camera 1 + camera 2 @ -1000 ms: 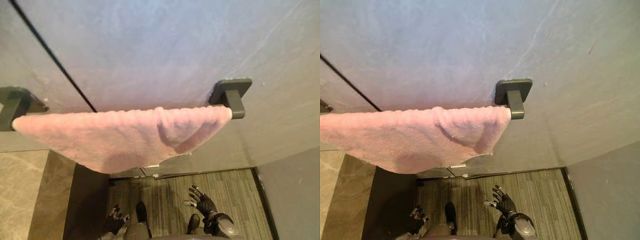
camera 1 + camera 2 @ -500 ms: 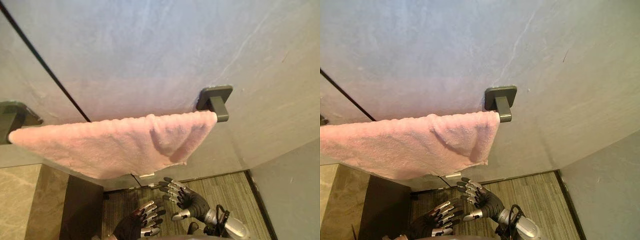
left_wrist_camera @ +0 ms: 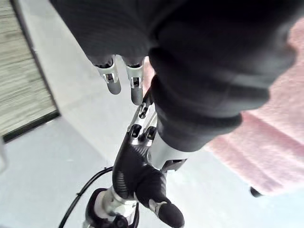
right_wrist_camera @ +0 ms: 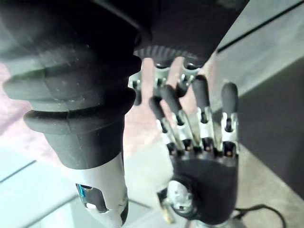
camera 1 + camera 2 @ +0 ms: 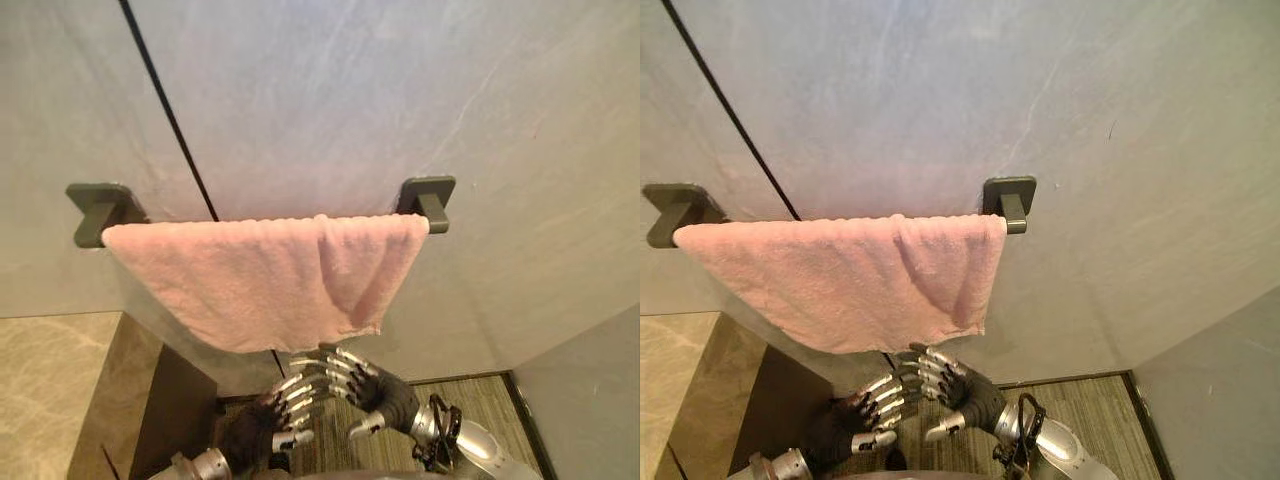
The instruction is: Organize washtable
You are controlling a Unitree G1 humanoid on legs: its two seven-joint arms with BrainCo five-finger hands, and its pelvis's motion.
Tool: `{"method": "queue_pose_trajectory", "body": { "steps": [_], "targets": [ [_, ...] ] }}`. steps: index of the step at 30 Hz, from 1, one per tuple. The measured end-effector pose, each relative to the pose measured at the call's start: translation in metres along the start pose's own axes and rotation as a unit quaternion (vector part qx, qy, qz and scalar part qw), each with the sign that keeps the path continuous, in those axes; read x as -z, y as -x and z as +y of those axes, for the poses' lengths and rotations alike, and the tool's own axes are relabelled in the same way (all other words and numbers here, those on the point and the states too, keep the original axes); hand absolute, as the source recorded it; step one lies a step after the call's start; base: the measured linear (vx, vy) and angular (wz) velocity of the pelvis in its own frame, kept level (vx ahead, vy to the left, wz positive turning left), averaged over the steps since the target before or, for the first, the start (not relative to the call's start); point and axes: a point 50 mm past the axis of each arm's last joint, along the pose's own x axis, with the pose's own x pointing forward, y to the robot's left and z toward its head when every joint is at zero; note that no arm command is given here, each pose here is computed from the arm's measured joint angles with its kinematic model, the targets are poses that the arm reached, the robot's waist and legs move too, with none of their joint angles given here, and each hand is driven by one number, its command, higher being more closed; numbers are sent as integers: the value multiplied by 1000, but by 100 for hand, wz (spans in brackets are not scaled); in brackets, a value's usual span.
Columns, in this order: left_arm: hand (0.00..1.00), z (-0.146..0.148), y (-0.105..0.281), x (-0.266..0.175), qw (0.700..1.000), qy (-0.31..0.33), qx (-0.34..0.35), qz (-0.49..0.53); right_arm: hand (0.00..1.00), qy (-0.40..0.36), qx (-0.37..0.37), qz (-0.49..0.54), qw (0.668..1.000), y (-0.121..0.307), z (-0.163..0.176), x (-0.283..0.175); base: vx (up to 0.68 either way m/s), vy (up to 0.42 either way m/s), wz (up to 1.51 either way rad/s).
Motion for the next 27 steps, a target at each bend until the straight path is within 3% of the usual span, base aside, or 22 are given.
{"method": "queue_pose_trajectory", "body": {
  "steps": [5, 12, 20, 27],
  "targets": [
    [0, 2, -13, -18, 993, -25, -59, -97, 0, 24, 8, -71, 997, -29, 0, -15, 2, -12, 18],
    [0, 8, -29, -31, 979, -68, -114, -153, 0, 54, 25, -98, 993, -55, -5, -22, 12, -8, 10],
    [0, 23, -39, -31, 965, -97, -174, -170, 0, 51, 49, -91, 993, -62, -14, -17, -17, 2, -2],
    [0, 43, -51, -74, 920, -145, -229, -283, 0, 65, 118, -29, 990, -53, -39, 0, -18, 12, -7]
  ]
}}
